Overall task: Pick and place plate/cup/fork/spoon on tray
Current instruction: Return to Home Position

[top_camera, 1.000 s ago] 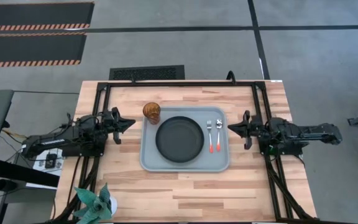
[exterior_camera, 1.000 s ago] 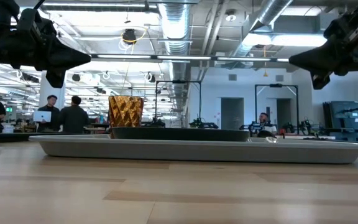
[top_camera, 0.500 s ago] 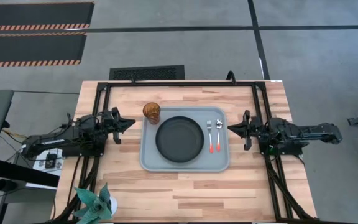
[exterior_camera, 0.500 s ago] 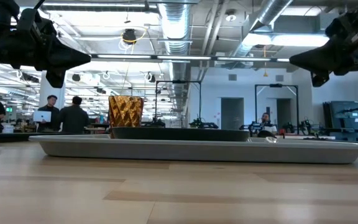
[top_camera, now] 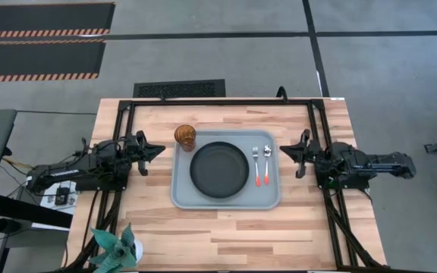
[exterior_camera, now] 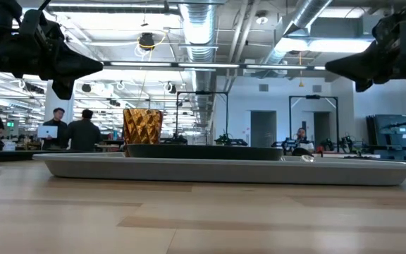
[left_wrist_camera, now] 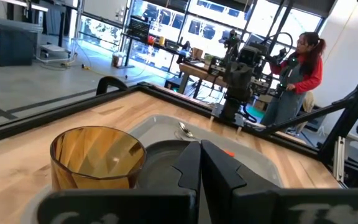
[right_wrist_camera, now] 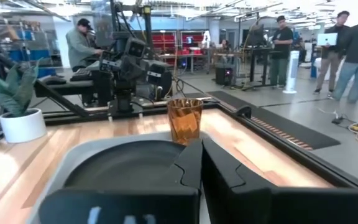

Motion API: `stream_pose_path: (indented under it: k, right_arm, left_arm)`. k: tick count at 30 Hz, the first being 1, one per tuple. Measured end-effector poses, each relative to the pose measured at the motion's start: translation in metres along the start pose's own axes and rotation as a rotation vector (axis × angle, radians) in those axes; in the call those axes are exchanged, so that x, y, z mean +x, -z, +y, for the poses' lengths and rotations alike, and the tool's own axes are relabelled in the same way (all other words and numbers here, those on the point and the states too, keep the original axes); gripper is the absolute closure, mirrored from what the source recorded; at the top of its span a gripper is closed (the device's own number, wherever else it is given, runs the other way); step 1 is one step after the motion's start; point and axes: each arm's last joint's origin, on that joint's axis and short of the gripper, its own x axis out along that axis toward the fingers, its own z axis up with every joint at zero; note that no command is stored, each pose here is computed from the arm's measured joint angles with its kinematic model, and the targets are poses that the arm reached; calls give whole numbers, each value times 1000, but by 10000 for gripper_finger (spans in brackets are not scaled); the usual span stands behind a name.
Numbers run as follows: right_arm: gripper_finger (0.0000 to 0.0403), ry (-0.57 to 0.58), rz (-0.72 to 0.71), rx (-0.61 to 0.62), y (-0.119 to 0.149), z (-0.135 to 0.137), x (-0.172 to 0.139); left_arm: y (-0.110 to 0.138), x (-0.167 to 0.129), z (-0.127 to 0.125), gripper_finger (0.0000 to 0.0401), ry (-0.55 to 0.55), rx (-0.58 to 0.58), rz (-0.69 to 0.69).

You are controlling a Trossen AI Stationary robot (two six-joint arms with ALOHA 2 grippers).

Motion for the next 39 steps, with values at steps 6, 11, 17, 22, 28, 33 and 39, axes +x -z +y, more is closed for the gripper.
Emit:
stream_pose_path:
  k: [6, 11, 17, 22, 28, 33, 39]
  right_arm:
    - [374, 13, 5, 1, 1, -1, 0]
    - [376, 13, 8, 0, 1, -1, 0]
    - [374, 12, 9, 0, 1, -1, 0]
    - [371, 11, 9, 1, 1, -1, 0]
    - [372, 10, 9, 1, 1, -1, 0]
    - [370, 10, 9, 1, 1, -1, 0]
    - [369, 10, 9, 1, 1, -1, 0]
  left_arm:
    - [0, 0, 0, 401, 0, 0, 0]
    - [0, 0, 0, 401, 0, 0, 0]
    - [0, 0, 0, 401, 0, 0, 0]
    - [0, 0, 0, 401, 0, 0, 0]
    - [0, 0, 0, 401, 0, 0, 0]
    - [0, 0, 0, 401, 0, 0, 0]
    - [0, 0, 0, 401, 0, 0, 0]
